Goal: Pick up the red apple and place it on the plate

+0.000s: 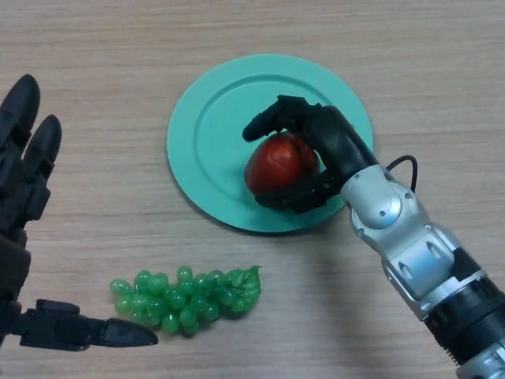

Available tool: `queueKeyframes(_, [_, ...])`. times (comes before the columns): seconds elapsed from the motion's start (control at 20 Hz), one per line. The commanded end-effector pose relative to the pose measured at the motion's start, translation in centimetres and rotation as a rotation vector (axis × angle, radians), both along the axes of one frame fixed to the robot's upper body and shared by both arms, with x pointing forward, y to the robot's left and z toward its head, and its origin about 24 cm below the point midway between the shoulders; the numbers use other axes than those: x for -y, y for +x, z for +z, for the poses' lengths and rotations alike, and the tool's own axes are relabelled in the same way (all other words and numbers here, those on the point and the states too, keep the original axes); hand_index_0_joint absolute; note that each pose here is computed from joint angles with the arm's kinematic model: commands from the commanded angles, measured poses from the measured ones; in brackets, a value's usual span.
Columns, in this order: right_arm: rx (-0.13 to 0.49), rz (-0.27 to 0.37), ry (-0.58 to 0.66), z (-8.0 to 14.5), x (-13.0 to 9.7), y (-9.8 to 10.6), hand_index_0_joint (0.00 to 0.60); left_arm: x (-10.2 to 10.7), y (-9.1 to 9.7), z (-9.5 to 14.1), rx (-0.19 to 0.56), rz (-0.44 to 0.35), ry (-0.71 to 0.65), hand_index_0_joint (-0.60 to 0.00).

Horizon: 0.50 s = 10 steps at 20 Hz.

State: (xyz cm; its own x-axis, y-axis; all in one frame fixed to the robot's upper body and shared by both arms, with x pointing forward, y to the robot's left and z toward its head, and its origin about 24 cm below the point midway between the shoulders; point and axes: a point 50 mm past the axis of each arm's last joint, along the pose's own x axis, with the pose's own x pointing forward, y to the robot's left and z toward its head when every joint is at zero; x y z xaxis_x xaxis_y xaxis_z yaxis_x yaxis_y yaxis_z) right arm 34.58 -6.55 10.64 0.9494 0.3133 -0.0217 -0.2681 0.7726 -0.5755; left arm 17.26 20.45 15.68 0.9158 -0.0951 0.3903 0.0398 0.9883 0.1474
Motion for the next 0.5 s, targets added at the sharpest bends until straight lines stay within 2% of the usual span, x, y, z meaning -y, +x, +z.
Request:
queueKeyframes(0.05, [0.276,0.108,0.082,7.9,-1.0,-1.2,0.0,0.0,-1.2,2.6,0.185,0.018,0.045,0.0])
queueKeyframes(0.15, [0.342,0.14,0.149,11.1,-0.1,-3.0,0.0,0.7,-1.0,2.6,0.184,-0.003,0.061,0.0])
queueKeyframes(0.25, [0.364,0.175,0.239,13.1,1.5,-5.3,0.0,1.1,-0.8,3.1,0.171,-0.028,0.054,0.0])
queueKeyframes(0.35, [0.356,0.169,0.27,13.5,3.4,-7.6,0.0,1.5,-0.6,3.8,0.19,-0.05,0.064,0.0])
queueKeyframes(0.5, [0.442,0.156,0.302,13.2,6.0,-10.3,0.0,1.7,-0.3,4.4,0.201,-0.074,0.069,0.0])
